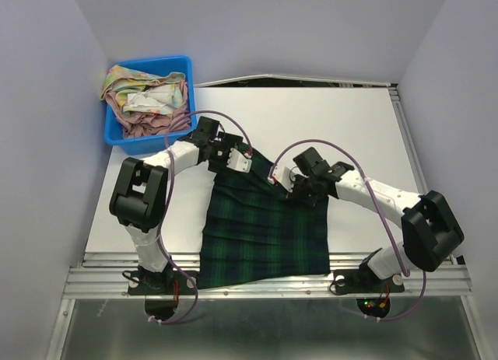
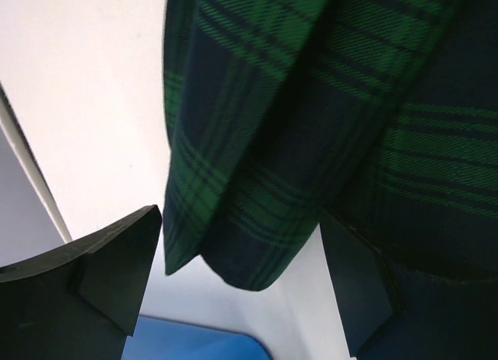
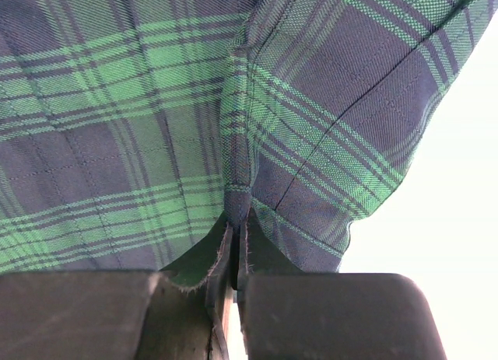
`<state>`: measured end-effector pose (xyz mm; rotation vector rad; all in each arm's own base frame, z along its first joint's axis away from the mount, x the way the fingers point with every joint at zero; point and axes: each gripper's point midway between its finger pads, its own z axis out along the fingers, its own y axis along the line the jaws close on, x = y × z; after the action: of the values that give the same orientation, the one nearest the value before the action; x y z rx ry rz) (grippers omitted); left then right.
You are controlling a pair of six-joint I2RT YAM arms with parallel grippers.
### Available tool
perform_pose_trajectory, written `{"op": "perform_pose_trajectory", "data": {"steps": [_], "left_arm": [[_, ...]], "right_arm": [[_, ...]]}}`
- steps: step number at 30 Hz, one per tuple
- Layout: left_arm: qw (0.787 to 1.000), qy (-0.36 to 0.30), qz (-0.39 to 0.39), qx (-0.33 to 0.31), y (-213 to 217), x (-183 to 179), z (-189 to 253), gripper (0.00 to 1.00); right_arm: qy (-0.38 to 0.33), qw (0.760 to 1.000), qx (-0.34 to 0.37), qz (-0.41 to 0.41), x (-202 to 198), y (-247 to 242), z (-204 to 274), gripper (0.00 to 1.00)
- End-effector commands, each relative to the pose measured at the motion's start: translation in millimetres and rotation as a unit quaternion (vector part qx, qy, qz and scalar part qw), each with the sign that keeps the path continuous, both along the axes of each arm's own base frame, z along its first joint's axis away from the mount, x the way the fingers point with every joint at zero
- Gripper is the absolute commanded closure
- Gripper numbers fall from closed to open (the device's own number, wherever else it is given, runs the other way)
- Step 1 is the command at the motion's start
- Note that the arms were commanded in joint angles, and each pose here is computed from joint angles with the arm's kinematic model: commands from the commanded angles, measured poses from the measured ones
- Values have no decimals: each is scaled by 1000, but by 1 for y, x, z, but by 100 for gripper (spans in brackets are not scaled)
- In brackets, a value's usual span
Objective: Fold and stack the skirts
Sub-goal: Fold the skirt
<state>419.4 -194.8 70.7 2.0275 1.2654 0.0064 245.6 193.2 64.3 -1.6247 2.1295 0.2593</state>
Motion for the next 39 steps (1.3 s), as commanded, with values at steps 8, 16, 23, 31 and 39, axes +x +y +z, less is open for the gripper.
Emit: {"op": "perform_pose_trajectory", "data": {"steps": [8, 16, 23, 31, 39], "left_arm": [[996, 10, -55, 71, 10, -12, 0, 12], [999, -18, -9, 37, 0, 16, 3, 53], [993, -40, 80, -81, -14, 65, 50, 85], [953, -71, 209, -207, -23, 143, 140, 100], [910, -165, 278, -261, -14, 204, 232, 100]], "right_arm": [[-39, 999, 29, -13, 20, 6, 20, 99], [-44, 998, 35, -21, 23, 6, 25, 99], [-52, 991, 72, -97, 55, -17, 38, 99], [-94, 956, 127, -247, 145, -76, 67, 99], [-137, 922, 186, -312, 224, -112, 124, 99]]}}
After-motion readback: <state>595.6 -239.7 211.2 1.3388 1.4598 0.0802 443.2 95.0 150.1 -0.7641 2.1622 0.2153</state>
